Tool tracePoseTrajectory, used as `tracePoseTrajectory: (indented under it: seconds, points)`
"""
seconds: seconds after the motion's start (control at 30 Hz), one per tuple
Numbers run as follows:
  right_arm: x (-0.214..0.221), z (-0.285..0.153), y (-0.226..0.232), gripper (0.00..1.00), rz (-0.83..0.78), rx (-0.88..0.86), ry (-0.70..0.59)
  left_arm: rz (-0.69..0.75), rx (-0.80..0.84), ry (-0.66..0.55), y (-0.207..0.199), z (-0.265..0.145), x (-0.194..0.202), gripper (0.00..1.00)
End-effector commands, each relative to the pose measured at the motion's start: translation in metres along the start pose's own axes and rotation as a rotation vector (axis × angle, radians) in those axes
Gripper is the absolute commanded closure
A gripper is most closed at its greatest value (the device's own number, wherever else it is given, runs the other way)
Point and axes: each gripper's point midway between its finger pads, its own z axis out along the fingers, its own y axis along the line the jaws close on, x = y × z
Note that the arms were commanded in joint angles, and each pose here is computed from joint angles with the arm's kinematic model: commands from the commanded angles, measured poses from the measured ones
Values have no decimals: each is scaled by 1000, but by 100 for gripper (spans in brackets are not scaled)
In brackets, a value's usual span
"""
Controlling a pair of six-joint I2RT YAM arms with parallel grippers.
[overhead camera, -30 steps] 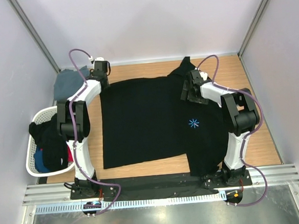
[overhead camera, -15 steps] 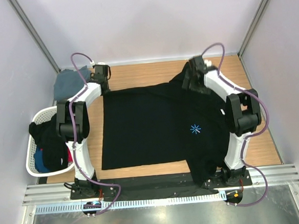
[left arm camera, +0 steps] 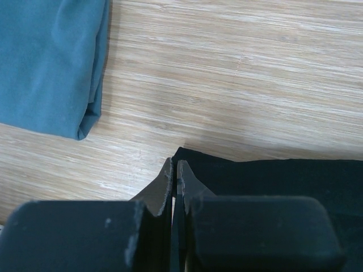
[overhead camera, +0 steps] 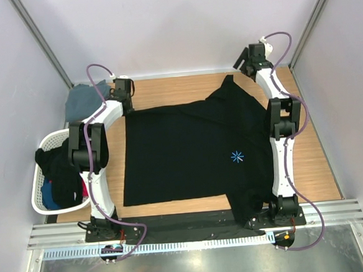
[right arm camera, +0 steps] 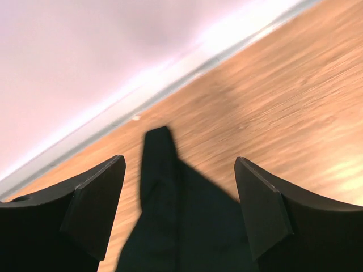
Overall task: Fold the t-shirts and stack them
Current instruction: Flatten the tshirt out, then fold the tshirt
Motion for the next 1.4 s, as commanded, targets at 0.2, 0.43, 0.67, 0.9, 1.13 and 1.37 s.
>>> tracePoseTrajectory:
  seconds: [0.2, 0.43, 0.67, 0.9, 1.13, 1.37]
  points:
    - [0, 36, 55, 29, 49, -269, -59, -14, 42, -107, -1, -25, -49, 100]
    - [17, 56, 46, 29, 51, -252, -63, -4, 46, -94, -2, -25, -45, 100]
    - [28, 67, 33, 29, -7, -177, -80, 3, 46, -95, -2, -26, -48, 100]
    - [46, 77, 25, 36, -36, -150, -51, 6, 49, -94, -2, -26, -47, 100]
    - [73, 83, 28, 42, -74, -154, -10, 17, 42, -95, -1, -26, -48, 100]
    - [73, 85, 23, 53, -113, -124, -22, 13, 48, -100, -1, -27, -51, 100]
